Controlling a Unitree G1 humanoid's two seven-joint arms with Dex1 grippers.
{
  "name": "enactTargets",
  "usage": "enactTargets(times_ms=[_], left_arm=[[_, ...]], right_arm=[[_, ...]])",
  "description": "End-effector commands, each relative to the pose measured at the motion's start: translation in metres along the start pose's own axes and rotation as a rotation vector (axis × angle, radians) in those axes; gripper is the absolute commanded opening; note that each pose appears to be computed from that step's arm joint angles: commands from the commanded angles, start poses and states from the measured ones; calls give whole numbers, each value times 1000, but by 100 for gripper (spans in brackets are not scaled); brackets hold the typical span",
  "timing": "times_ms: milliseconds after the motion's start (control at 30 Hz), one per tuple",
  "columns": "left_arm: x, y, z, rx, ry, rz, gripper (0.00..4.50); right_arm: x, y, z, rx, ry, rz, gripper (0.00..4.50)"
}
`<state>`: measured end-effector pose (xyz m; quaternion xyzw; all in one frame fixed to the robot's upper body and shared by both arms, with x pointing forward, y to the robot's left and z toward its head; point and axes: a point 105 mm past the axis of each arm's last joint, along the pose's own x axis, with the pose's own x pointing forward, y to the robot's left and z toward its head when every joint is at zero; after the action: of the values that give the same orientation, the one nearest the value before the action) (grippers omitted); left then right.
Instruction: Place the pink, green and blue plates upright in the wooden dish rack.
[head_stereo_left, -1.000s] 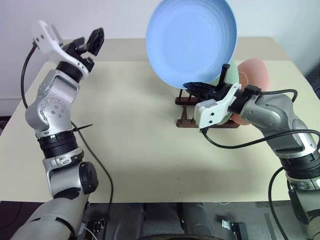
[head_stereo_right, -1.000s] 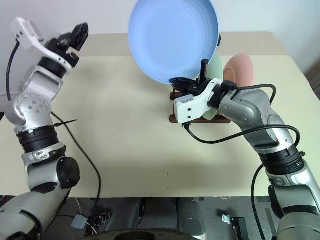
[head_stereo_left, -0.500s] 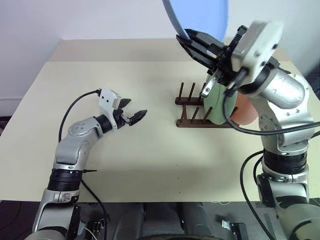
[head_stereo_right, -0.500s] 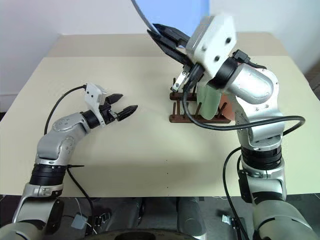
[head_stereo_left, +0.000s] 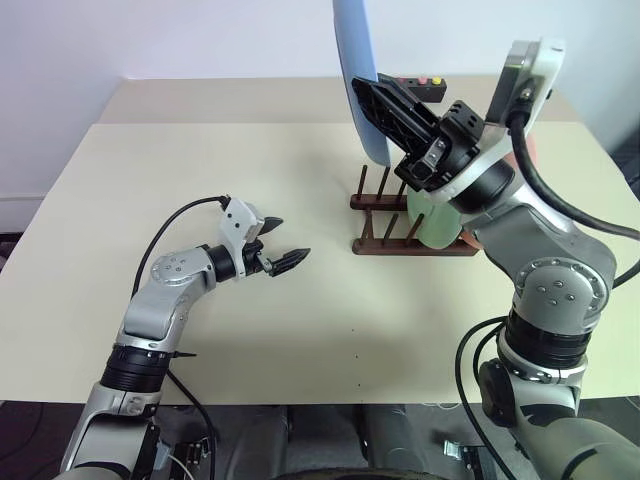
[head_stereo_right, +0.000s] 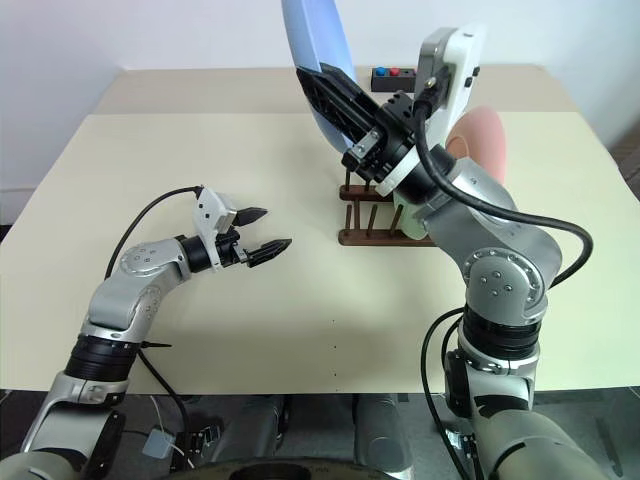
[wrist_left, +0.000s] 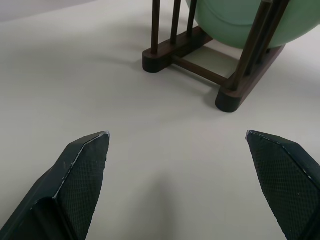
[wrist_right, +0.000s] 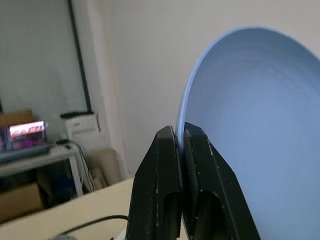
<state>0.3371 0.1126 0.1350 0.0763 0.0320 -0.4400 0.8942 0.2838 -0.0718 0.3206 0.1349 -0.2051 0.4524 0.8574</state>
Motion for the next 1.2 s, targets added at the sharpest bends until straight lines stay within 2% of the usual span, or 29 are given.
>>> enactTargets(times_ms=[33,567,1200], left_arm=[[2,-8,13,43,-35,-26,448],[4,-9,15,41,-43,-31,448],[4,-12,18,40,-52,-53,448]], right_arm=[[-8,-4,8,50,-57,-36,0],[-23,-19,-17,185,-49,-163,0],[-27,-18,-34,253,-14,-165,0]])
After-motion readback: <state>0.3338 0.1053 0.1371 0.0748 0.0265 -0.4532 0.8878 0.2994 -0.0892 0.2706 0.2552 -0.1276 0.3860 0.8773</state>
